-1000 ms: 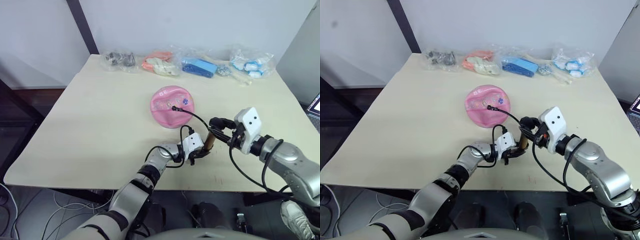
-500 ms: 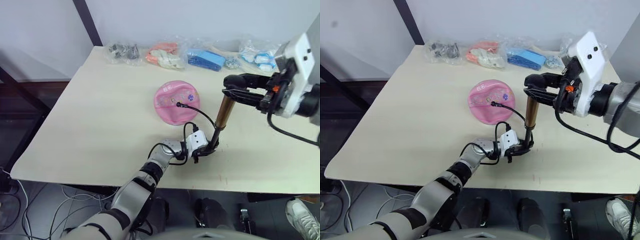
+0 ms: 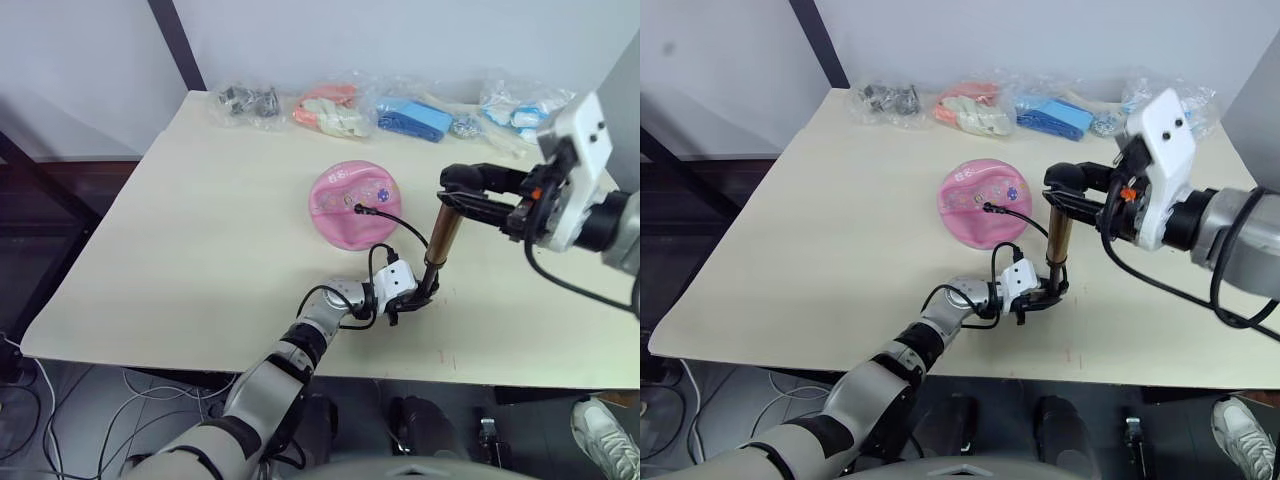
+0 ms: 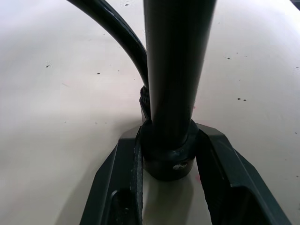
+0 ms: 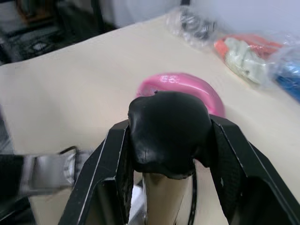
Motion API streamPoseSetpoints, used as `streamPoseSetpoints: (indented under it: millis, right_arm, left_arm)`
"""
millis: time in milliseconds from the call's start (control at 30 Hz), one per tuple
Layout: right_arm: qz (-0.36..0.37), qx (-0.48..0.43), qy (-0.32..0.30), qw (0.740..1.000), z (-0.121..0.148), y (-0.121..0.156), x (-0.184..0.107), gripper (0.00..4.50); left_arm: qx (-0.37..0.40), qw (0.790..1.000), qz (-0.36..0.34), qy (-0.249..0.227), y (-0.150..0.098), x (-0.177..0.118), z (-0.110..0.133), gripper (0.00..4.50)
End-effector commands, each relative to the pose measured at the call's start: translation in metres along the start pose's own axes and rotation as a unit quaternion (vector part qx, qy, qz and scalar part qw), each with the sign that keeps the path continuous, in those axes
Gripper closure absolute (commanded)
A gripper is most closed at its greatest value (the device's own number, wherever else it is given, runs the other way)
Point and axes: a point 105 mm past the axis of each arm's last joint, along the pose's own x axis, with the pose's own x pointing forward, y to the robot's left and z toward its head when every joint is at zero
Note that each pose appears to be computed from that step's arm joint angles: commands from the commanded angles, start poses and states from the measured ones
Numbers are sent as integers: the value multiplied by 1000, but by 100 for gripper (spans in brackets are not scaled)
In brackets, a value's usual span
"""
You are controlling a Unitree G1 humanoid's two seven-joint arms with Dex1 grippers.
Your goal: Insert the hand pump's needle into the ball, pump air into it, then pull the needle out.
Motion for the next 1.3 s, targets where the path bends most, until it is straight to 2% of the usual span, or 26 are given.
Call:
streamPoseSetpoints:
  millis: [33, 167, 300, 333, 400, 433, 500, 667, 800, 900, 1033, 1300]
  right_arm:
    - [45, 39, 69, 996, -51, 17, 13, 283]
    - [42, 52, 132, 989, -115, 17, 26, 283]
    - [46, 76, 163, 983, -161, 21, 33, 283]
    - [48, 79, 167, 982, -168, 22, 34, 284]
    - [49, 79, 163, 982, -170, 22, 36, 335]
    - [50, 76, 158, 983, -168, 22, 37, 344]
    - [49, 67, 143, 986, -157, 20, 37, 344]
    - [33, 41, 86, 995, -109, 8, 29, 344]
    - [25, -2, 6, 1000, -34, -4, 10, 344]
    - [25, -20, -19, 999, -1, -6, -2, 344]
    - [26, -29, -39, 998, 29, -6, -14, 344]
    - [24, -30, -52, 998, 47, -3, -20, 344]
  left_arm:
    - [-57, 994, -13, 93, -19, -12, -54, 338]
    - [-57, 994, -12, 91, -20, -10, -53, 338]
    - [-58, 994, -10, 91, -20, -10, -53, 338]
    - [-58, 994, -10, 91, -20, -10, -53, 338]
    - [-58, 994, -9, 91, -20, -10, -53, 338]
    - [-58, 994, -9, 91, -20, -11, -53, 338]
    - [-58, 994, -9, 92, -20, -11, -54, 338]
    - [-60, 994, -8, 93, -20, -13, -56, 338]
    - [-61, 994, -9, 95, -21, -14, -58, 338]
    - [-62, 993, -10, 96, -21, -14, -58, 338]
    - [-61, 993, -13, 97, -22, -13, -58, 338]
    - [-59, 993, -14, 98, -22, -12, -58, 338]
